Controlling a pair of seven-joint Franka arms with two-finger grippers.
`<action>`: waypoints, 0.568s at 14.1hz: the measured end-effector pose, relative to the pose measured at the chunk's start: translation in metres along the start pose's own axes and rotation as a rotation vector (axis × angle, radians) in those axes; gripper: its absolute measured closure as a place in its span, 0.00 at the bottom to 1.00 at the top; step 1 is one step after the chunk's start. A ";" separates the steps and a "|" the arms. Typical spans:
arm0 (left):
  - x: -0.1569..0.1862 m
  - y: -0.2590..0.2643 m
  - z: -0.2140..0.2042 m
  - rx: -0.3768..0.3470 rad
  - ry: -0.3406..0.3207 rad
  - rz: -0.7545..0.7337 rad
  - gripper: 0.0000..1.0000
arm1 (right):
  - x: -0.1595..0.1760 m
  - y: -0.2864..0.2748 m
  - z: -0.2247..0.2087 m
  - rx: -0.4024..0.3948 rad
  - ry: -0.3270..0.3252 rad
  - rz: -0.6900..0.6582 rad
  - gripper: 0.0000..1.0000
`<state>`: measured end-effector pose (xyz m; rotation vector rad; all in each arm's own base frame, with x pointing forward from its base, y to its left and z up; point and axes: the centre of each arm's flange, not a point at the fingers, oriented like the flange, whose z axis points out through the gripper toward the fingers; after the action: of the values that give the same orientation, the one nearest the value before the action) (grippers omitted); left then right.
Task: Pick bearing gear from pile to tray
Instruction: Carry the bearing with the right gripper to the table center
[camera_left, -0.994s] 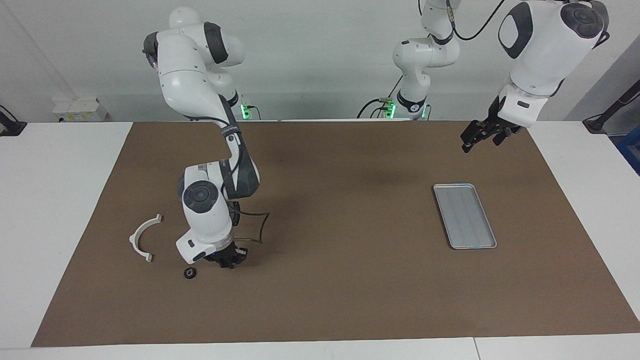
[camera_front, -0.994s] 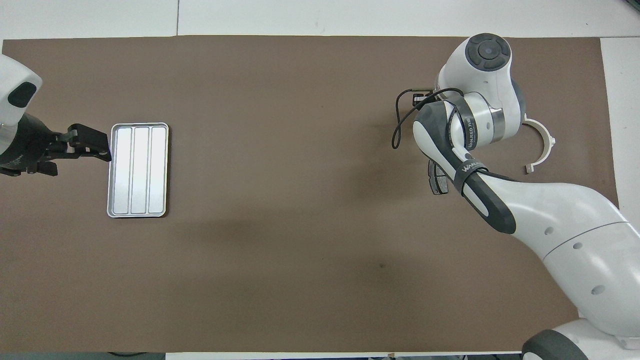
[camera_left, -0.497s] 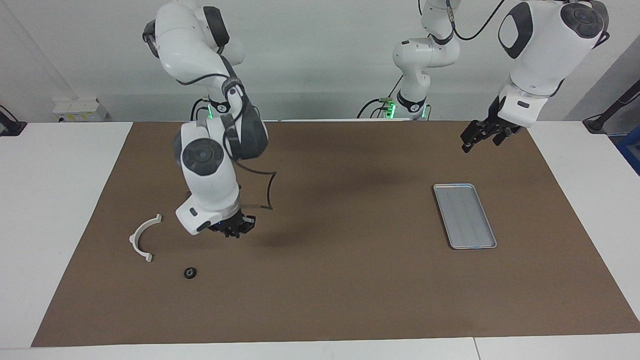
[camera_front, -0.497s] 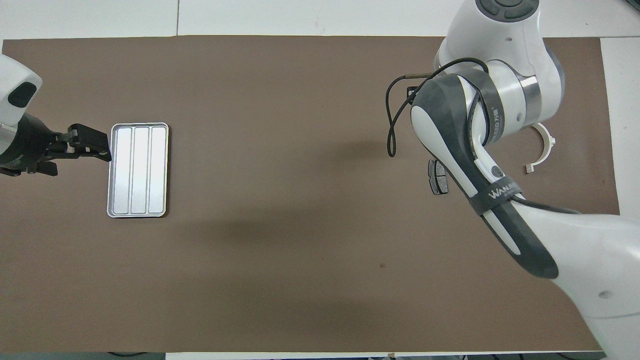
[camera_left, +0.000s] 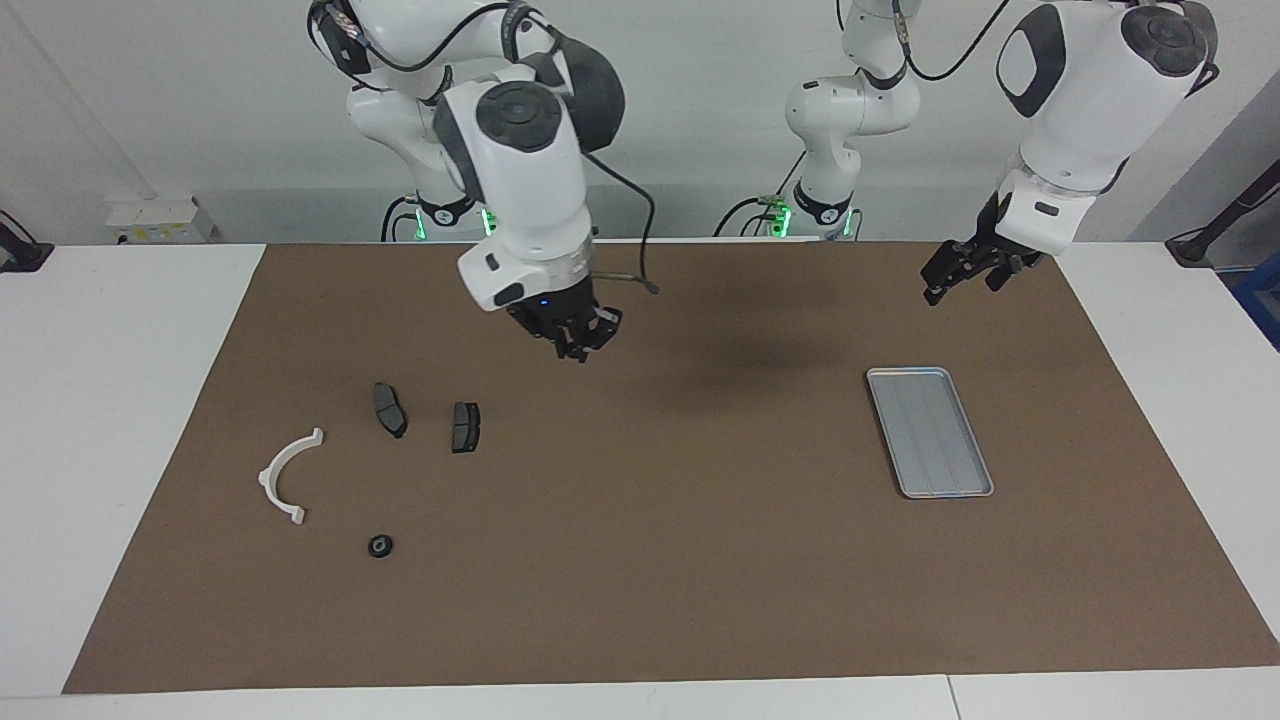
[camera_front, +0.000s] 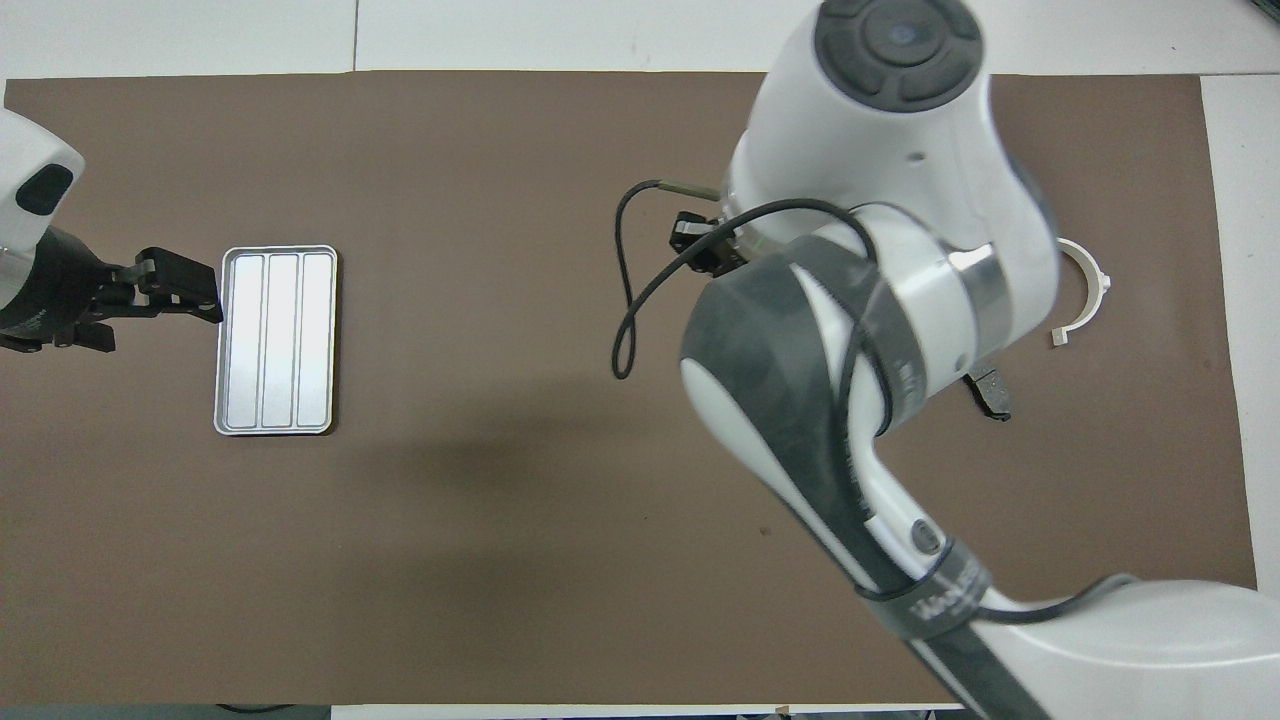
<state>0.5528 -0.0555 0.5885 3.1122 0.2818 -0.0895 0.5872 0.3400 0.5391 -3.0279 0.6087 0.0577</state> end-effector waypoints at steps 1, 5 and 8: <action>0.000 0.000 0.000 0.000 0.000 0.000 0.00 | -0.020 -0.018 0.004 0.008 0.003 0.038 0.76; 0.000 0.000 0.000 0.000 0.000 0.000 0.00 | -0.063 -0.065 0.031 0.061 0.014 0.126 0.76; 0.000 0.000 0.000 0.000 0.000 0.000 0.00 | -0.068 -0.083 0.073 0.076 0.006 0.159 0.76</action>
<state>0.5528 -0.0555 0.5885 3.1122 0.2818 -0.0895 0.5544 0.4465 0.4726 -2.9024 0.8305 0.0314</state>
